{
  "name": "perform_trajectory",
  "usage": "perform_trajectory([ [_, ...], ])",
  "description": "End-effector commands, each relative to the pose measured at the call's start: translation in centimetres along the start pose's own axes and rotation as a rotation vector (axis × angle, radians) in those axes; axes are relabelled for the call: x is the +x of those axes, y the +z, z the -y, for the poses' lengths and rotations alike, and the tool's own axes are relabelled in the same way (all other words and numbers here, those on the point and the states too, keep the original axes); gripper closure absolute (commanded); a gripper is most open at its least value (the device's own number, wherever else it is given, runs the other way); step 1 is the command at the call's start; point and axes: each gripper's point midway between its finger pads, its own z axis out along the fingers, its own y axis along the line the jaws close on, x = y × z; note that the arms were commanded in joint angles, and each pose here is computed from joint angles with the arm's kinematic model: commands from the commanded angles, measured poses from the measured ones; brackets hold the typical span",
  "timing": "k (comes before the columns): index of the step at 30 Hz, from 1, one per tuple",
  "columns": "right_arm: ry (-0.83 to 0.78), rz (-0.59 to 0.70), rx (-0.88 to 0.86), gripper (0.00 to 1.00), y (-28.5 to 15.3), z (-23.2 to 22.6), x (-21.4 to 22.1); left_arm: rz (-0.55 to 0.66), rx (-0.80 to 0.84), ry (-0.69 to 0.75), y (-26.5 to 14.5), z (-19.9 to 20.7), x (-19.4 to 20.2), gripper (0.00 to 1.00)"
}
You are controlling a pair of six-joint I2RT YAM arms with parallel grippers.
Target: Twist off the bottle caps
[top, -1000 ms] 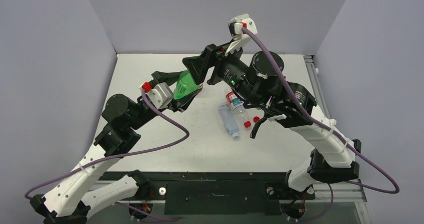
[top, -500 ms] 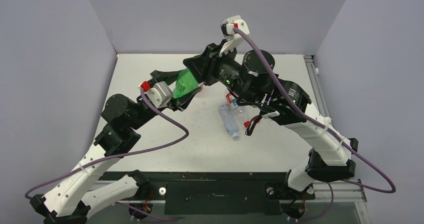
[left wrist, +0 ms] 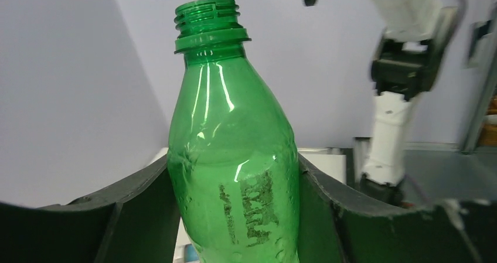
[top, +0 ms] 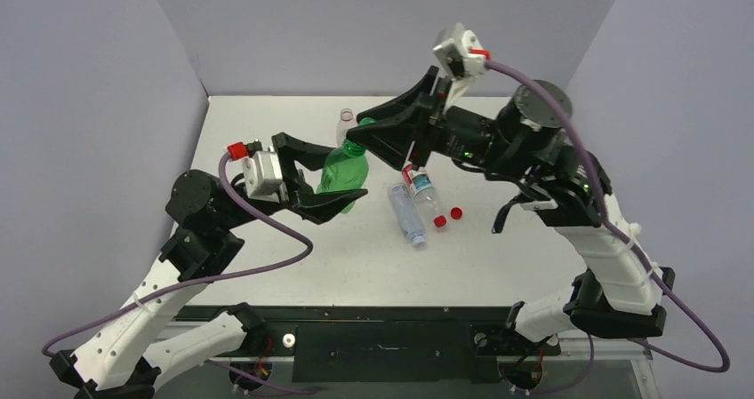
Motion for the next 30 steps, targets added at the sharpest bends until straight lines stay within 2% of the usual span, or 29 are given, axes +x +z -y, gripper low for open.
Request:
perform_trajectory([
  [1,-0.114,0.138,-0.299,1.00,-5.4,-5.5,-4.9,0.028,0.283,-0.209,-0.3,5.5,-3.5,1.00],
  [5,-0.132,0.139,-0.278,1.00,-6.8,-4.9,-4.9,-0.022,0.346,-0.250,-0.4,6.4,-2.4,1.00],
  [7,-0.128,0.119,-0.146,1.00,-6.9,-2.4,-4.1,-0.020,0.298,-0.221,-0.3,5.6,-1.8,1.00],
  [10,-0.082,0.080,0.266,1.00,-7.5,6.0,-1.3,-0.018,0.215,-0.164,-0.4,4.0,-1.2,1.00],
  [11,-0.058,0.027,0.386,1.00,-7.9,9.2,1.2,-0.027,0.192,-0.144,-0.5,3.5,-0.7,1.00],
  [12,-0.020,0.015,0.578,1.00,-9.4,13.3,2.4,-0.027,0.181,-0.123,-0.8,3.3,-0.7,1.00],
  [13,0.010,-0.057,0.672,1.00,-10.0,15.8,5.9,-0.046,0.172,-0.095,-0.9,3.1,0.1,1.00],
  [14,0.055,-0.068,0.817,1.00,-11.7,18.7,7.4,-0.049,0.168,-0.077,-1.2,3.1,0.2,1.00],
  [15,0.084,-0.145,0.909,1.00,-13.0,21.0,11.7,-0.078,0.156,-0.064,-1.5,3.0,1.3,1.00],
  [16,0.138,-0.125,0.984,1.00,-14.1,22.8,12.9,-0.086,0.148,-0.056,-1.9,3.0,1.5,1.00],
  [17,0.174,-0.197,1.045,1.00,-15.5,24.2,17.4,-0.112,0.129,-0.047,-2.1,2.6,2.6,1.00],
  [18,0.230,-0.157,1.092,1.00,-16.3,25.6,18.4,-0.119,0.122,-0.030,-2.4,2.6,2.8,1.00],
  [19,0.268,-0.217,1.134,1.00,-17.5,26.4,22.5,-0.131,0.102,-0.025,-2.5,2.3,3.4,1.00],
  [20,0.311,-0.186,1.173,1.00,-18.1,27.4,23.6,-0.138,0.092,-0.026,-2.7,2.2,3.6,1.00],
  [21,0.339,-0.227,1.219,1.00,-19.2,27.9,26.7,-0.148,0.078,-0.026,-2.8,2.0,4.1,1.00],
  [24,0.391,-0.278,1.316,1.00,-21.2,29.1,32.0,-0.166,0.051,-0.040,-3.1,1.7,4.5,1.00],
  [30,0.483,-0.342,1.506,1.00,-25.2,31.6,38.9,-0.159,0.061,-0.041,-3.1,1.8,4.0,1.00],
])
